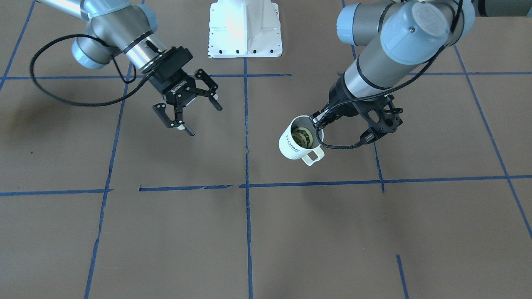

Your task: Left arm hands cup to right arm to dump lemon

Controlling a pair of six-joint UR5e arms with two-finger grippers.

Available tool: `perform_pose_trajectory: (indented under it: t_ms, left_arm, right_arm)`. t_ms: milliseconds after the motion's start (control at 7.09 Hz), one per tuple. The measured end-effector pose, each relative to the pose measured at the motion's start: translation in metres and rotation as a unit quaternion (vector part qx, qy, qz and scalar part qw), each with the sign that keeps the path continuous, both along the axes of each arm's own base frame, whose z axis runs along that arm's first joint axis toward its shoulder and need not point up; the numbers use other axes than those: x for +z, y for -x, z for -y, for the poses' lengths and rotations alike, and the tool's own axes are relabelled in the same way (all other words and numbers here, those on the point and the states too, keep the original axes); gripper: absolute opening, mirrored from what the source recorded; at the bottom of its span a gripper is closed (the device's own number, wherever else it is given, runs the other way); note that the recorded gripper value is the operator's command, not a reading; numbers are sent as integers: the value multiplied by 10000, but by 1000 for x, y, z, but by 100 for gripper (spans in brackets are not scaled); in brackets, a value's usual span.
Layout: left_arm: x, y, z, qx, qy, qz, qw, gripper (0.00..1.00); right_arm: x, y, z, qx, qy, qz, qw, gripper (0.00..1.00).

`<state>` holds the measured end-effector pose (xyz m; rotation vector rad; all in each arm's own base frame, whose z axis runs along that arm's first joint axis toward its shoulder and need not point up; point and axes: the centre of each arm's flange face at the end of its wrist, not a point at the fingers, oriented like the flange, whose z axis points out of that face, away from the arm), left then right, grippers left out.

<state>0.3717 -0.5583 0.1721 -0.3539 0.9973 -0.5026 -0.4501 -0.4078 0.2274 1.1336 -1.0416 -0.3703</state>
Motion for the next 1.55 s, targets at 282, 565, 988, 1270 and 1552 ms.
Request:
perform_pose_trajectory:
  t_ms: [282,565,988,1270,1552]
  left_arm:
    - [-26,-18,-6,-97,196,-142,9997,0]
    - [-48,-35,-19,-81,325,-244,9991,0]
    - [-76,-51,-35,-34,411,-375,9984,0]
    - [-89,-60,-45,20,431,-431,9981,0]
    - [-93,-66,-52,75,408,-490,9979,0]
  right_arm:
    - [-11,29,-12,86,5,84,9999,100]
    - [-7,37,-13,80,-13,4,10000,100]
    - [-6,38,-13,68,-252,-170,9995,100]
    - [-6,38,-13,63,-332,-217,9992,100]
    - [-7,38,-13,63,-349,-221,9991,100]
